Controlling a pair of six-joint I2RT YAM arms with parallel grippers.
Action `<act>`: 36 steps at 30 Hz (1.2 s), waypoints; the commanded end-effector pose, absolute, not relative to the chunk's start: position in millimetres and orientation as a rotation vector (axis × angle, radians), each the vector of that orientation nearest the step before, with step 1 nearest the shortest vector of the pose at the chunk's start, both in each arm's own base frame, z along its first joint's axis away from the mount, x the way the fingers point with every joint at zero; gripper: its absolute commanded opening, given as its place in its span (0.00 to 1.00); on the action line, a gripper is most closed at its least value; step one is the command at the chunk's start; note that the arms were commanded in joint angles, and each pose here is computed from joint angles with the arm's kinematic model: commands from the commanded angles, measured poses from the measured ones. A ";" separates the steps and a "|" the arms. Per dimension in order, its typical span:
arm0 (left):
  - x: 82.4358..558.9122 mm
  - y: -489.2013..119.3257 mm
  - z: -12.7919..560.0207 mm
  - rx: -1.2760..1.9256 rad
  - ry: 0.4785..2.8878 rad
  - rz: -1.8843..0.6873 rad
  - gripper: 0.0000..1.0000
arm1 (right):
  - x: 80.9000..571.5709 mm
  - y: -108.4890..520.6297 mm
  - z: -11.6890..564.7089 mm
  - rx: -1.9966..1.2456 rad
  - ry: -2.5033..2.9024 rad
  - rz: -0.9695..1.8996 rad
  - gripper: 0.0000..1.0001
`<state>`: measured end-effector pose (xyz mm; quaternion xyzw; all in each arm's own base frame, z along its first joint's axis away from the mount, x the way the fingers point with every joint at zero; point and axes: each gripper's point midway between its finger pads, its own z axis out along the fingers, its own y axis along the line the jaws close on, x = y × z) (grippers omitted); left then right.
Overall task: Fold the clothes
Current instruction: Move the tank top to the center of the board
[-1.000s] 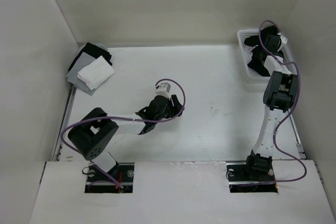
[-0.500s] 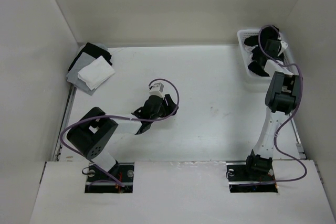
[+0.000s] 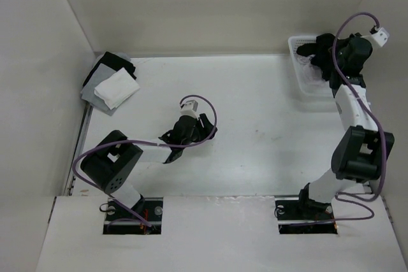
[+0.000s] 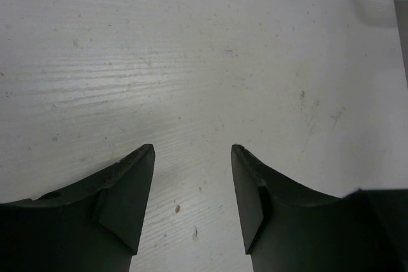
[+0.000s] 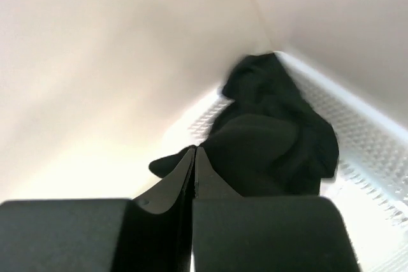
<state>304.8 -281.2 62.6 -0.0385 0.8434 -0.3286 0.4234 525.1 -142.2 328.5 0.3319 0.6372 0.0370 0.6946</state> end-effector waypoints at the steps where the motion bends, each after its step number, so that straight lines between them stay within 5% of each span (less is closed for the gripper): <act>1: 310.8 -281.6 87.6 -0.113 2.023 -0.880 0.49 | 467.1 -58.0 446.4 0.592 1.161 0.352 0.00; 9: 322.1 -248.9 95.1 -0.242 1.970 -0.847 0.49 | 299.2 90.6 594.4 0.193 0.889 0.643 0.00; 14: 337.5 -188.7 112.4 -0.452 1.869 -0.808 0.49 | 242.2 135.2 617.2 0.072 0.863 0.738 0.00; 20: 341.4 -114.1 113.5 -0.733 1.767 -0.793 0.50 | 298.3 189.2 505.9 0.098 1.114 0.826 0.00; 27: 350.1 -115.6 112.9 -0.764 1.777 -0.839 0.50 | 356.3 221.5 430.3 0.146 1.282 0.931 0.00; 31: 351.6 -124.8 116.1 -0.742 1.783 -0.855 0.50 | 383.9 242.5 447.9 0.137 1.289 0.940 0.00; 36: 351.2 -124.4 131.0 -0.729 1.748 -0.872 0.49 | 367.7 247.3 551.3 0.103 1.119 0.967 0.00</act>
